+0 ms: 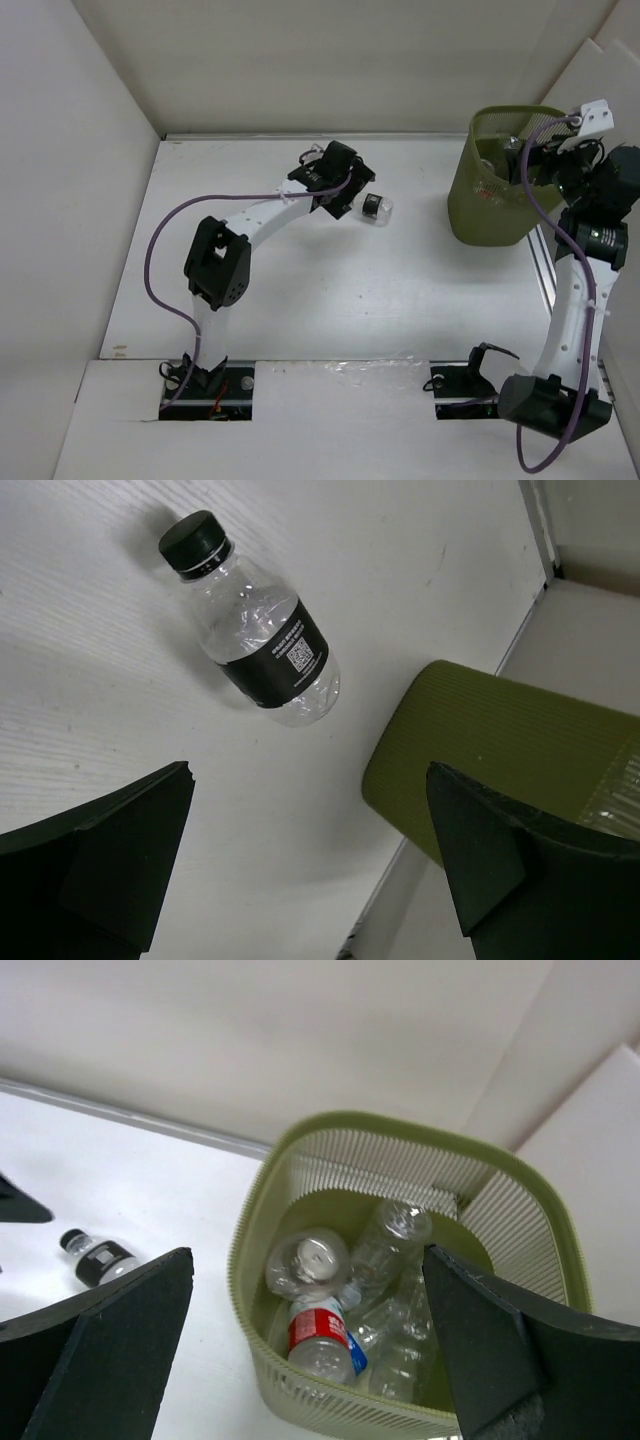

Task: Put the plastic bottles in the bin

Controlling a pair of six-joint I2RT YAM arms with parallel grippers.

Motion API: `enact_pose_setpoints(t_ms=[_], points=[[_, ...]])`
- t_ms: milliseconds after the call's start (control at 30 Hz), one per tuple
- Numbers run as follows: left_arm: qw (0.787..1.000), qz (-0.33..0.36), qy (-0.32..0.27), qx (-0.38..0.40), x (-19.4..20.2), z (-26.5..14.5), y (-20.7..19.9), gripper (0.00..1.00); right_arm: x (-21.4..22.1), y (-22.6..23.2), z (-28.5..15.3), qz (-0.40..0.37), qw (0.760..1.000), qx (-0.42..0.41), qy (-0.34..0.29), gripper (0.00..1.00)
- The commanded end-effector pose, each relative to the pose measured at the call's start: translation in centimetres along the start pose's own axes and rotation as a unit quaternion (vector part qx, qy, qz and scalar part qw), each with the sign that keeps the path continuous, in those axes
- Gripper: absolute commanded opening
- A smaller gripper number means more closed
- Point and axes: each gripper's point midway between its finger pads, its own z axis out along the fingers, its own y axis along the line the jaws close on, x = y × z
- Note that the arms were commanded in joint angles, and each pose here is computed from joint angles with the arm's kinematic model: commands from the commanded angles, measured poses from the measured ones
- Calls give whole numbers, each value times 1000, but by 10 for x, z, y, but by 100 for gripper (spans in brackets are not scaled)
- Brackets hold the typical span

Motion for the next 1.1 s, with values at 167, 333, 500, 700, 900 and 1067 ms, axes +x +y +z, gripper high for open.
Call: enact_pose_setpoints(t_ms=[167, 333, 500, 700, 900, 1067], points=[[988, -144, -4, -47, 1, 35, -2, 100, -11, 47, -16, -30, 996, -71, -35, 100], [983, -171, 19, -70, 12, 68, 13, 99, -16, 58, -25, -51, 994, -87, -45, 100], [981, -180, 13, -75, 12, 86, 16, 99, -19, 61, -31, -73, 993, -88, -36, 100], [977, -186, 10, -103, 12, 107, 34, 100, -26, 70, -35, -77, 991, -101, -53, 100], [975, -183, 9, -126, 7, 114, 56, 69, -27, 78, -37, -79, 988, -118, -60, 100], [973, -186, 26, -133, 4, 119, 85, 20, -28, 91, -36, -76, 983, -153, -74, 100]])
